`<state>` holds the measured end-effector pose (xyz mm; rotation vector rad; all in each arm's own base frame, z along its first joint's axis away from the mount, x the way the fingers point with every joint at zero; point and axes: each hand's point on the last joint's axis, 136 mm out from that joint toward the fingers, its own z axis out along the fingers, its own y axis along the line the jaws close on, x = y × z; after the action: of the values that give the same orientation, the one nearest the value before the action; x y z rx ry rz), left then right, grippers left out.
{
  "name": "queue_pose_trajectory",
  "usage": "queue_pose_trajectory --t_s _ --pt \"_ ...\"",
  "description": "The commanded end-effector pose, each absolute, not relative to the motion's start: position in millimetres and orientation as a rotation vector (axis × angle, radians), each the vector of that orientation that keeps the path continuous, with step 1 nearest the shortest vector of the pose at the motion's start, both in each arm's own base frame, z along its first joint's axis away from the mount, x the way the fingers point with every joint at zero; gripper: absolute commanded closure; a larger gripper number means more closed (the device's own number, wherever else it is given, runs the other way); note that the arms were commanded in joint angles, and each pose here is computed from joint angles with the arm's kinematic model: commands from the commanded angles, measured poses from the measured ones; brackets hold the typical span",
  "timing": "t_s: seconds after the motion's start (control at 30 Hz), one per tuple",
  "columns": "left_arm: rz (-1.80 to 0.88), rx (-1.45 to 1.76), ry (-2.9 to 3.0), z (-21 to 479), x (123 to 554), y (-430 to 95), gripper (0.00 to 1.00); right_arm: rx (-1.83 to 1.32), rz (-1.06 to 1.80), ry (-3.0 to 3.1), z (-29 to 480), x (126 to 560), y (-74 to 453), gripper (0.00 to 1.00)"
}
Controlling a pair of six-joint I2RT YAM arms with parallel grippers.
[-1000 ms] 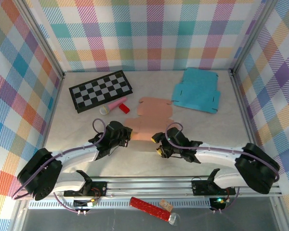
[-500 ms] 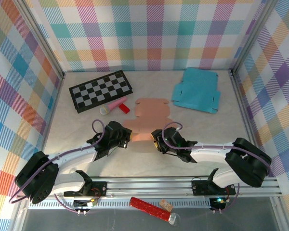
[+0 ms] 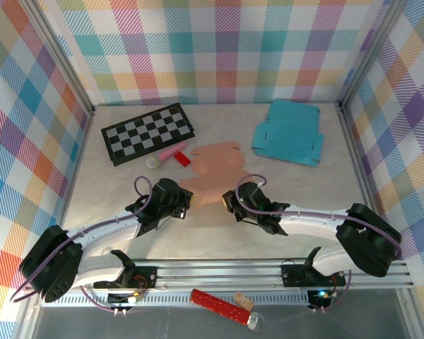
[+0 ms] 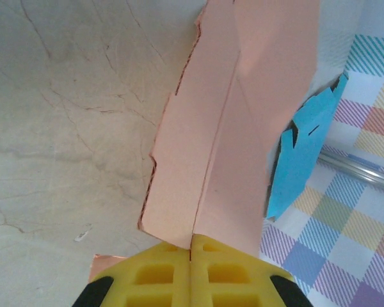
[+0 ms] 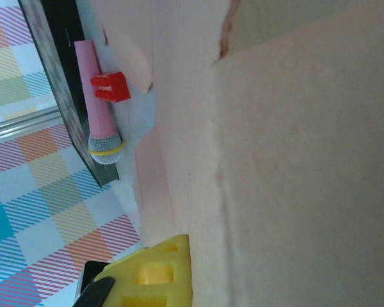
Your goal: Fold the paper box
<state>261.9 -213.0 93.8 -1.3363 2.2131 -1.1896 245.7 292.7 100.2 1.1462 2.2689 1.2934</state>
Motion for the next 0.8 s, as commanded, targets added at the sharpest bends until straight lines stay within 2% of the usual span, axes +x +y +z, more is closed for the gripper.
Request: queue_pose_trajectory --t_s 0.0,0.07,0.17,0.27,0.53,0.77 --pt "-1.226 -1.231 2.241 128 261 -223 0.70 1.069 1.284 2.266 128 252 297 1.00" --pt "-1.163 -1.172 2.286 148 259 -220 0.51 1.000 1.283 2.277 147 257 301 1.00" --pt "-1.097 -1.061 2.295 187 256 -211 0.41 0.914 1.282 2.281 178 265 305 1.00" --pt "-1.044 -1.030 2.295 214 247 -197 0.35 0.886 1.265 2.286 203 274 303 1.00" --pt "-0.953 -1.009 2.231 266 231 -161 0.37 0.891 1.235 2.283 270 288 293 1.00" --pt "-0.827 -0.881 2.220 308 246 -149 0.40 1.056 1.048 2.407 300 259 259 1.00"
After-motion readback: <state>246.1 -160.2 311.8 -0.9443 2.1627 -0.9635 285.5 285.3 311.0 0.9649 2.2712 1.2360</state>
